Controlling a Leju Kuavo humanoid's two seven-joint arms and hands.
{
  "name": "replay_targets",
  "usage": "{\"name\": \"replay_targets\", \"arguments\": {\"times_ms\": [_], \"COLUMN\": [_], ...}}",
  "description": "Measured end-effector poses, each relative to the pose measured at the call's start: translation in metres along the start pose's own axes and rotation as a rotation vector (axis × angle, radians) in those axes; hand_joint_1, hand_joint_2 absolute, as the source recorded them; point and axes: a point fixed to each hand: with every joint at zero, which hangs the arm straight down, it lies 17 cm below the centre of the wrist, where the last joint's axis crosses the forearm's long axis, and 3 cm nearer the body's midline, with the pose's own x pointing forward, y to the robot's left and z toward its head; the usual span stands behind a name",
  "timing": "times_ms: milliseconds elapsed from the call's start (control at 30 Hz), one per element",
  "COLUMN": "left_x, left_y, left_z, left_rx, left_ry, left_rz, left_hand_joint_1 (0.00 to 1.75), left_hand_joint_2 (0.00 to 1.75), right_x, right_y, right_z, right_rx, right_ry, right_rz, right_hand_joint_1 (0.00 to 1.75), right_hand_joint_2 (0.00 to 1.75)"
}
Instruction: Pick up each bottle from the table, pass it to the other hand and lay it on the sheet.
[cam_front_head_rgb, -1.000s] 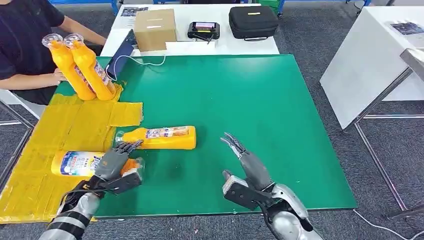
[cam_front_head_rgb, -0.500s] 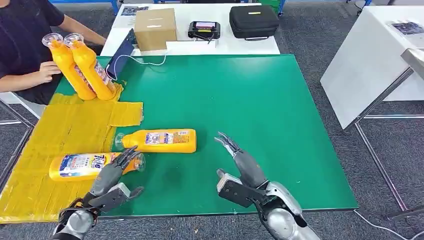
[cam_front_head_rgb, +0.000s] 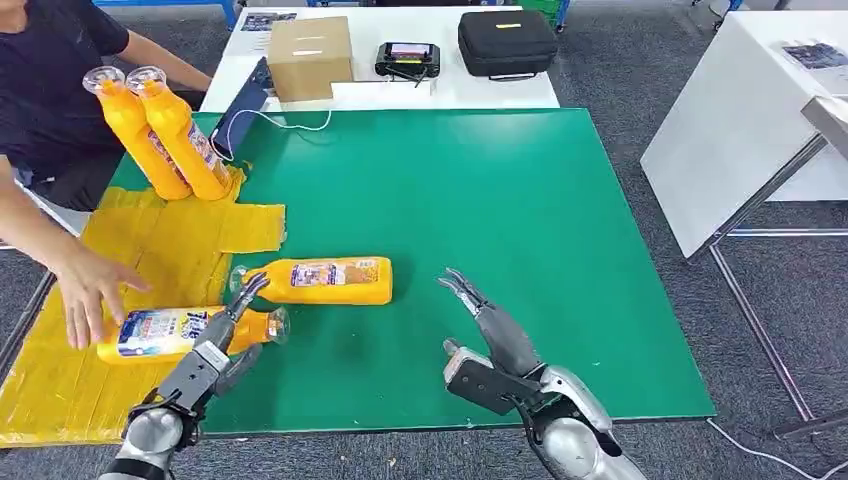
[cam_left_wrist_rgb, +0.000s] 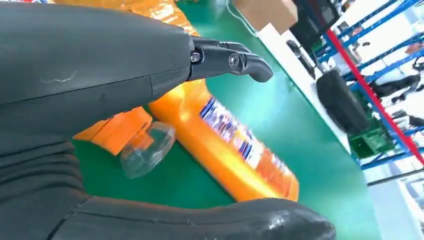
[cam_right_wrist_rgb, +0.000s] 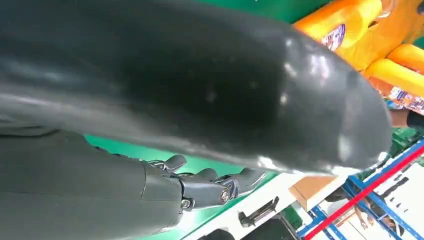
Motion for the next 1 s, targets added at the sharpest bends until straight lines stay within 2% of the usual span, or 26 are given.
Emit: {"name": "replay_targets", "arguments": {"times_ms": [100, 233, 300, 433, 567, 667, 733, 900, 1000], "left_x": [0.010, 0.037, 0.053, 0.067, 0.094, 0.115, 0.121, 0.136, 0.137], "left_y": [0.012, 0.061, 0.080, 0.100, 0.120, 0.120, 0.115, 0.111, 0.103], "left_z": [0.004, 0.025, 0.035, 0.049, 0.067, 0.080, 0.081, 0.085, 0.072], "left_rx": [0.057, 0.201, 0.258, 0.316, 0.407, 0.426, 0.410, 0.421, 0.431], "left_ry": [-0.024, -0.120, -0.166, -0.196, -0.291, -0.313, -0.298, -0.319, -0.280], "left_rz": [0.145, 0.296, 0.313, 0.298, 0.321, 0.289, 0.239, 0.215, 0.190], "left_hand_joint_1": [0.00, 0.00, 0.00, 0.00, 0.00, 0.00, 0.00, 0.00, 0.00], "left_hand_joint_2": [0.00, 0.00, 0.00, 0.00, 0.00, 0.00, 0.00, 0.00, 0.00], "right_x": [0.005, 0.031, 0.043, 0.055, 0.076, 0.104, 0.112, 0.110, 0.094], "right_y": [0.002, 0.011, 0.016, 0.021, 0.011, -0.008, -0.017, -0.016, -0.025], "right_z": [-0.003, -0.026, -0.034, -0.042, -0.042, -0.031, -0.028, -0.024, -0.001], "right_rx": [0.001, -0.017, -0.023, -0.026, -0.113, -0.236, -0.275, -0.290, -0.322], "right_ry": [-0.008, -0.041, -0.057, -0.078, -0.159, -0.278, -0.306, -0.281, -0.249], "right_rz": [-0.006, -0.053, -0.085, -0.107, -0.147, -0.184, -0.188, -0.195, -0.195], "right_hand_joint_1": [0.00, 0.00, 0.00, 0.00, 0.00, 0.00, 0.00, 0.00, 0.00], "right_hand_joint_2": [0.00, 0.00, 0.00, 0.00, 0.00, 0.00, 0.00, 0.00, 0.00]}}
